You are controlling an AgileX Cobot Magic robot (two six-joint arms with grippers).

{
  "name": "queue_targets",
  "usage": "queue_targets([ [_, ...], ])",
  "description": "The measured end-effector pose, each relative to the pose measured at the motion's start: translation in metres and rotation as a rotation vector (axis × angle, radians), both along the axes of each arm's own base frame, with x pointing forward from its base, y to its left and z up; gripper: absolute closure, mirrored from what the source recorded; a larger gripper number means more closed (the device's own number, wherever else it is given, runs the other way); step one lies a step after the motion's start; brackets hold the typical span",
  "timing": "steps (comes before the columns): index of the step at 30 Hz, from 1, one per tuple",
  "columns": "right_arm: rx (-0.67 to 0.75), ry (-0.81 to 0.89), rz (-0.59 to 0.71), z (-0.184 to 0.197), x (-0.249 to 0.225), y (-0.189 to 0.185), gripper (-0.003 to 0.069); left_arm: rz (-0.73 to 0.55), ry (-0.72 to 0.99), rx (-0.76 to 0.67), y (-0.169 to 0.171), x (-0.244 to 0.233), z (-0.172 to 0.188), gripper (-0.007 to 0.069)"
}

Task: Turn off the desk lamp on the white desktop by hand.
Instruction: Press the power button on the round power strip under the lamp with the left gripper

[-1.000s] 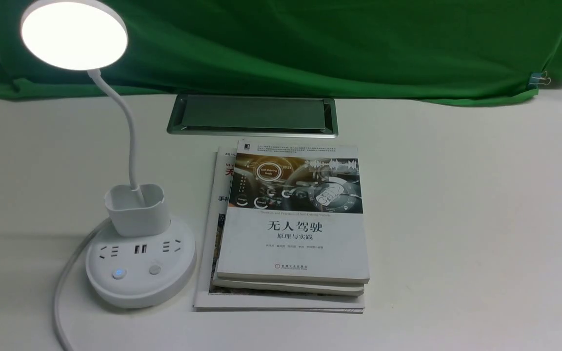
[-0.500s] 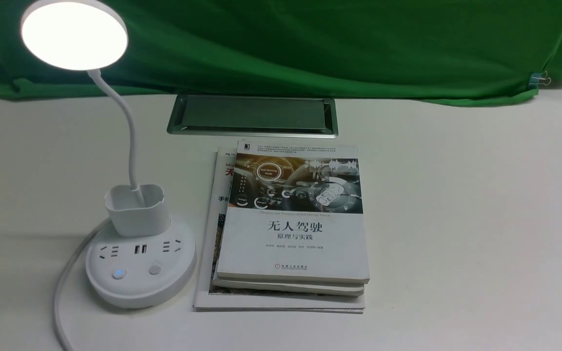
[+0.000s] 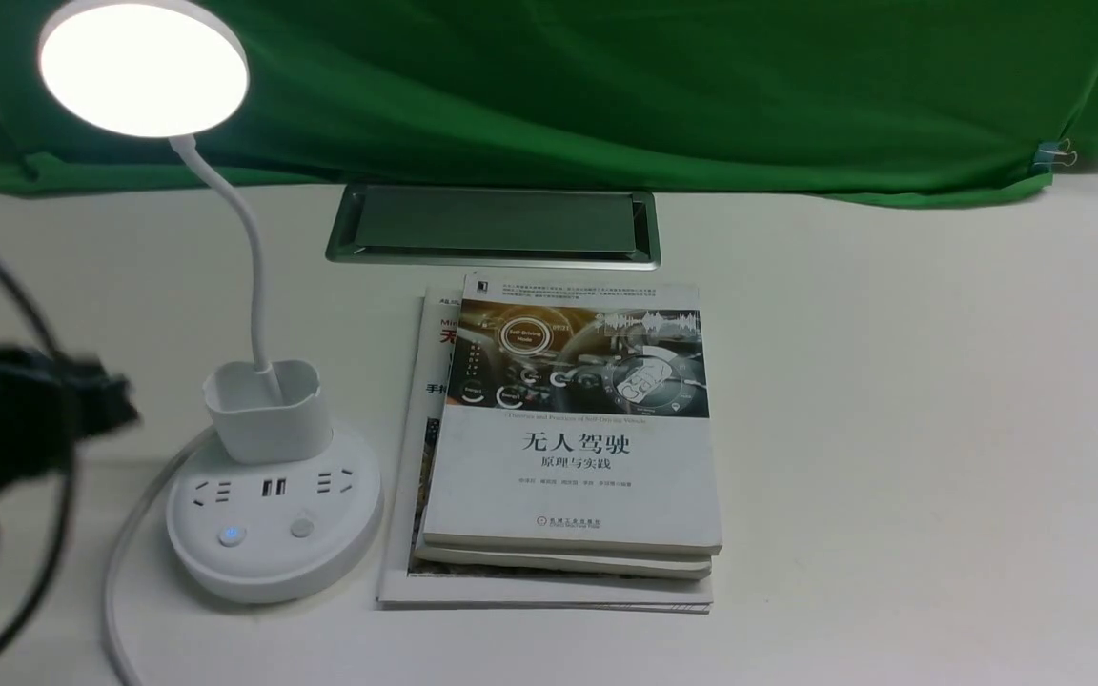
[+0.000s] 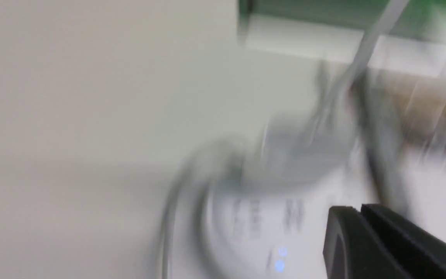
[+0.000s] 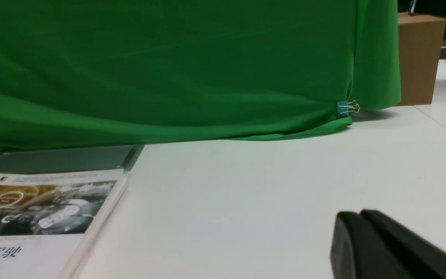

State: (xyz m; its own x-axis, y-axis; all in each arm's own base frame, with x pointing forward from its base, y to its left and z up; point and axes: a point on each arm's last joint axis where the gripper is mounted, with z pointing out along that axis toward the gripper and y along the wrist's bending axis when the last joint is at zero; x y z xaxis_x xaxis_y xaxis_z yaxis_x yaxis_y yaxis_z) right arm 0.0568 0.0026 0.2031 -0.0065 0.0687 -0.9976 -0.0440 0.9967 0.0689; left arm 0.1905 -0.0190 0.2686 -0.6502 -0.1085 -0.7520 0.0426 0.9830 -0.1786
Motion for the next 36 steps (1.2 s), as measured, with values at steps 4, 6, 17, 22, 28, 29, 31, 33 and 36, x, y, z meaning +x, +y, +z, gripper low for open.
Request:
queue_targets([
  [4, 0.000, 0.000, 0.000, 0.000, 0.000, 0.000, 0.0622, -0.135, 0.238, 0.038, -0.012, 0.018, -0.015, 0.0606],
  [6, 0.000, 0.000, 0.000, 0.000, 0.000, 0.000, 0.0622, -0.199, 0.297, 0.080, -0.026, 0.030, -0.015, 0.0606],
  [17, 0.000, 0.000, 0.000, 0.000, 0.000, 0.000, 0.0622, -0.319, 0.480, 0.340, -0.077, 0.075, -0.053, 0.0606],
  [22, 0.000, 0.000, 0.000, 0.000, 0.000, 0.000, 0.0622, -0.330, 0.487, 0.355, -0.079, 0.080, -0.061, 0.0610],
  [28, 0.000, 0.000, 0.000, 0.000, 0.000, 0.000, 0.0622, -0.340, 0.477, 0.346, -0.083, 0.087, -0.074, 0.0610],
  [29, 0.000, 0.000, 0.000, 0.000, 0.000, 0.000, 0.0622, -0.340, 0.479, 0.346, -0.083, 0.088, -0.076, 0.0610],
  [31, 0.000, 0.000, 0.000, 0.000, 0.000, 0.000, 0.0622, -0.343, 0.508, 0.349, -0.084, 0.091, -0.086, 0.0610],
  [33, 0.000, 0.000, 0.000, 0.000, 0.000, 0.000, 0.0622, -0.344, 0.516, 0.351, -0.085, 0.093, -0.087, 0.0610],
  [36, 0.000, 0.000, 0.000, 0.000, 0.000, 0.000, 0.0622, -0.347, 0.519, 0.356, -0.086, 0.093, -0.087, 0.0610],
])
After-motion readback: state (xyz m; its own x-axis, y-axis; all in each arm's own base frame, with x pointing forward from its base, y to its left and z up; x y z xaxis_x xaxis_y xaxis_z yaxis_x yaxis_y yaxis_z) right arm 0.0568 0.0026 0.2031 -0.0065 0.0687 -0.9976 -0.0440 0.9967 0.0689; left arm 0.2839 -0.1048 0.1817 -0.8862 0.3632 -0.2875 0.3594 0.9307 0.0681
